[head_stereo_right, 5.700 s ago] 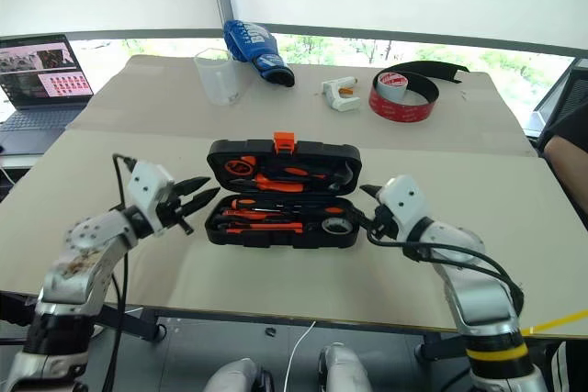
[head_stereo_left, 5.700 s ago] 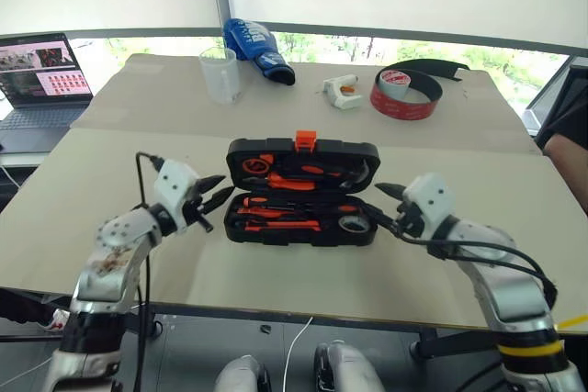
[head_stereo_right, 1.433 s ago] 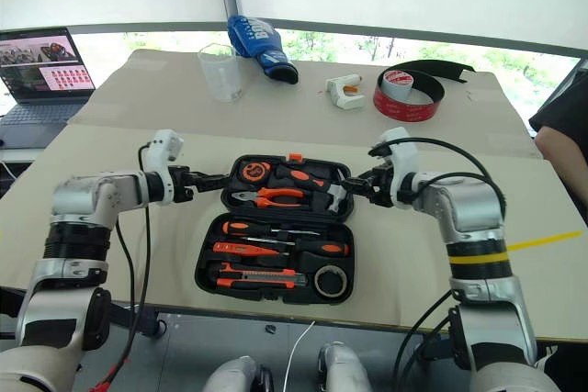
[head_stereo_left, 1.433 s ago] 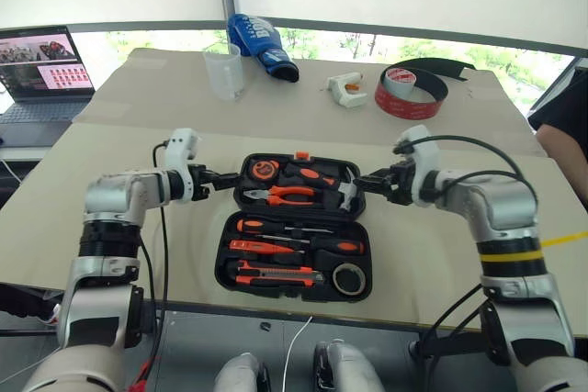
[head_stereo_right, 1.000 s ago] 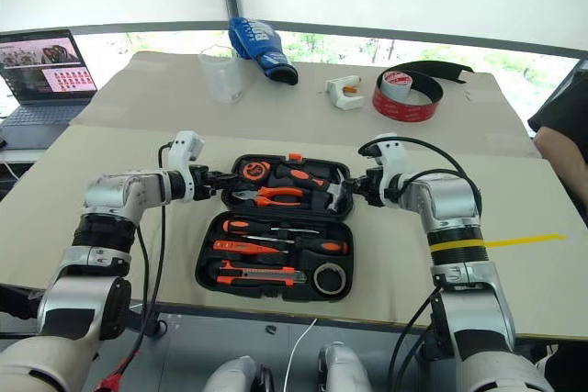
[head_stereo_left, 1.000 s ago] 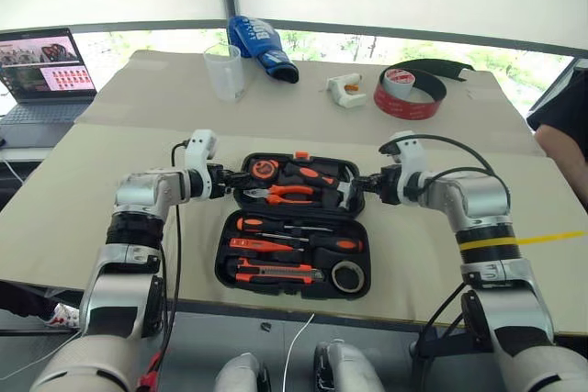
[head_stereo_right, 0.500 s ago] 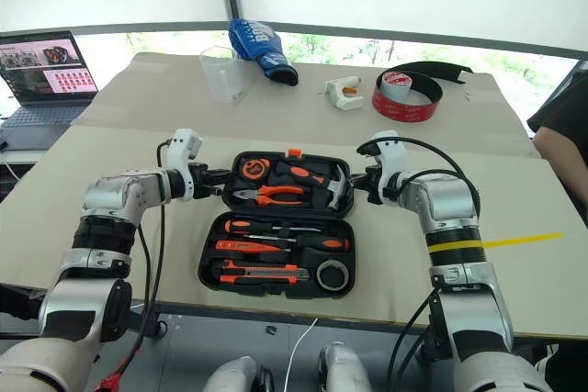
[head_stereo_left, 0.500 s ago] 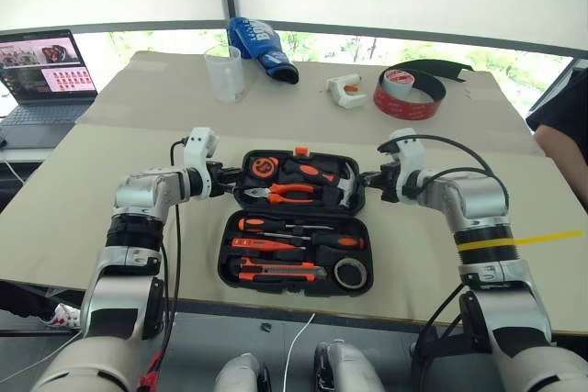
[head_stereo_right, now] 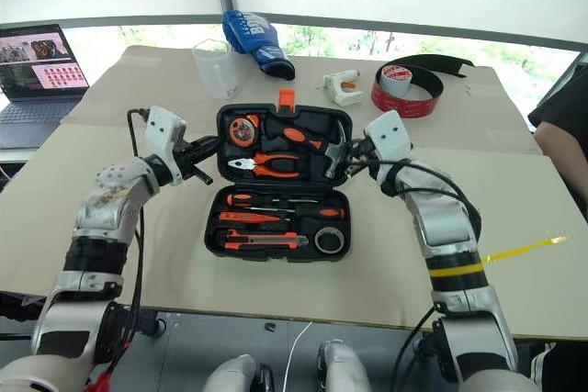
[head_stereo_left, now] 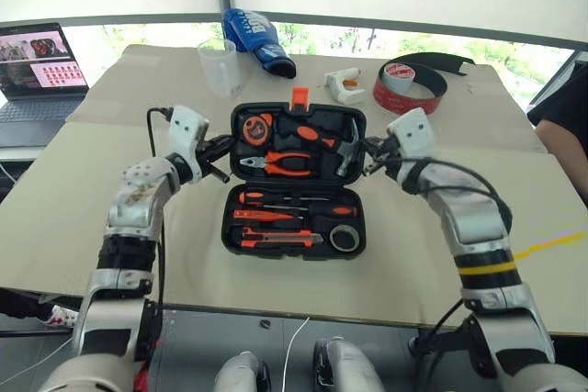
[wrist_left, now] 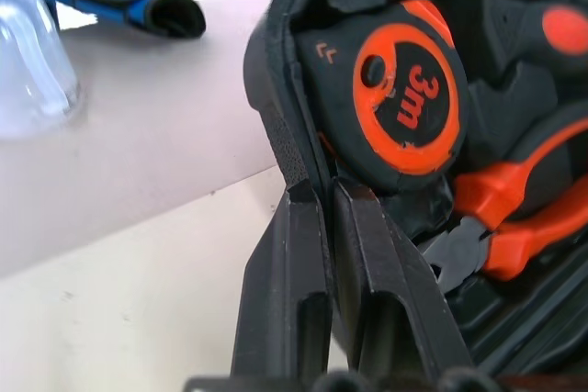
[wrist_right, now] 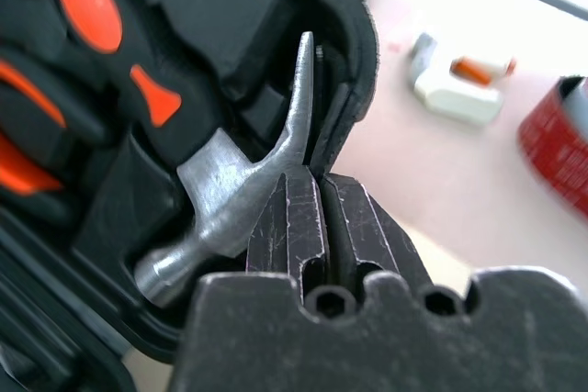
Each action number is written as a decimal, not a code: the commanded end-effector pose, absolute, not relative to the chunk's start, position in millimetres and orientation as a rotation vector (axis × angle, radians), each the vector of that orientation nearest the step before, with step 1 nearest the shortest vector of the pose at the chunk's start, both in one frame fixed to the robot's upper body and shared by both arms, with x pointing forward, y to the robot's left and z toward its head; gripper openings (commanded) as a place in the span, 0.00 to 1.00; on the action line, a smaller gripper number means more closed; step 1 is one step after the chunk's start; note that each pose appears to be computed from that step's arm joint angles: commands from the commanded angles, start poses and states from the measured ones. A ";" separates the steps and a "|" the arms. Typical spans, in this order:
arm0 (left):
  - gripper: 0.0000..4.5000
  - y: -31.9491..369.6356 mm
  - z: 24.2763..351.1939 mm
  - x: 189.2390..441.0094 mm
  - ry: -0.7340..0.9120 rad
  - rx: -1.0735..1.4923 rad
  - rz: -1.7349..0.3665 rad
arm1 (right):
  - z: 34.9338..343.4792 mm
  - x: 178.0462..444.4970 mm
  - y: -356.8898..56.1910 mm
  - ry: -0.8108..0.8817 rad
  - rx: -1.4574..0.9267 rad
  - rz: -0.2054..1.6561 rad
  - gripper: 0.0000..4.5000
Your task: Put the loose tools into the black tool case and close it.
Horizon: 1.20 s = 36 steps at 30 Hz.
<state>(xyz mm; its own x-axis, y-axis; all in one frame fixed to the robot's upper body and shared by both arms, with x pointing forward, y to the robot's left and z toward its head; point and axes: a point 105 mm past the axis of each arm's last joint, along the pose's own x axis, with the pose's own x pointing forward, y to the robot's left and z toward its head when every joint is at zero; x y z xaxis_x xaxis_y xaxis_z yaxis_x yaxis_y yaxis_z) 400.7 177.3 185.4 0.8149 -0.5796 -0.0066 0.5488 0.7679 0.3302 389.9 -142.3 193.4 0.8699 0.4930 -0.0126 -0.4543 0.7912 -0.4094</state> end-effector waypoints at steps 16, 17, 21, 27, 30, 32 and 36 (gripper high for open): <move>0.16 214.4 182.4 332.6 -0.078 0.274 -0.526 | 181.1 308.5 -141.4 -0.180 -0.405 0.669 0.22; 0.23 220.1 181.7 323.0 -0.048 0.266 -0.529 | 184.4 301.1 -146.0 -0.175 -0.410 0.673 0.30; 0.56 247.6 173.6 283.3 0.131 0.237 -0.578 | 190.4 270.8 -166.9 -0.088 -0.411 0.736 0.60; 0.79 303.5 172.3 292.6 0.298 0.246 -0.539 | 159.1 215.0 -172.7 0.211 -0.405 1.049 0.73; 0.73 293.0 175.5 334.9 0.249 0.330 -0.562 | 139.4 205.4 -162.0 0.295 -0.433 1.140 0.47; 0.66 271.1 172.7 356.6 0.231 0.393 -0.641 | 132.6 208.3 -153.4 0.289 -0.461 1.169 0.33; 0.34 233.6 163.2 381.5 0.218 0.503 -0.781 | 119.0 215.0 -141.4 0.287 -0.539 1.213 0.03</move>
<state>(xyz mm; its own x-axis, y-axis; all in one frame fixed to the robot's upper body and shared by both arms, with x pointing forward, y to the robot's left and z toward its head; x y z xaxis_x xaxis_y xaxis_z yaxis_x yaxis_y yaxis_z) 377.2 238.1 161.2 0.7146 -0.6053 -0.3508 0.6975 0.6554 0.2898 213.2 -145.3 119.6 0.3401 0.8070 -0.4828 -0.9400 0.2770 -0.1991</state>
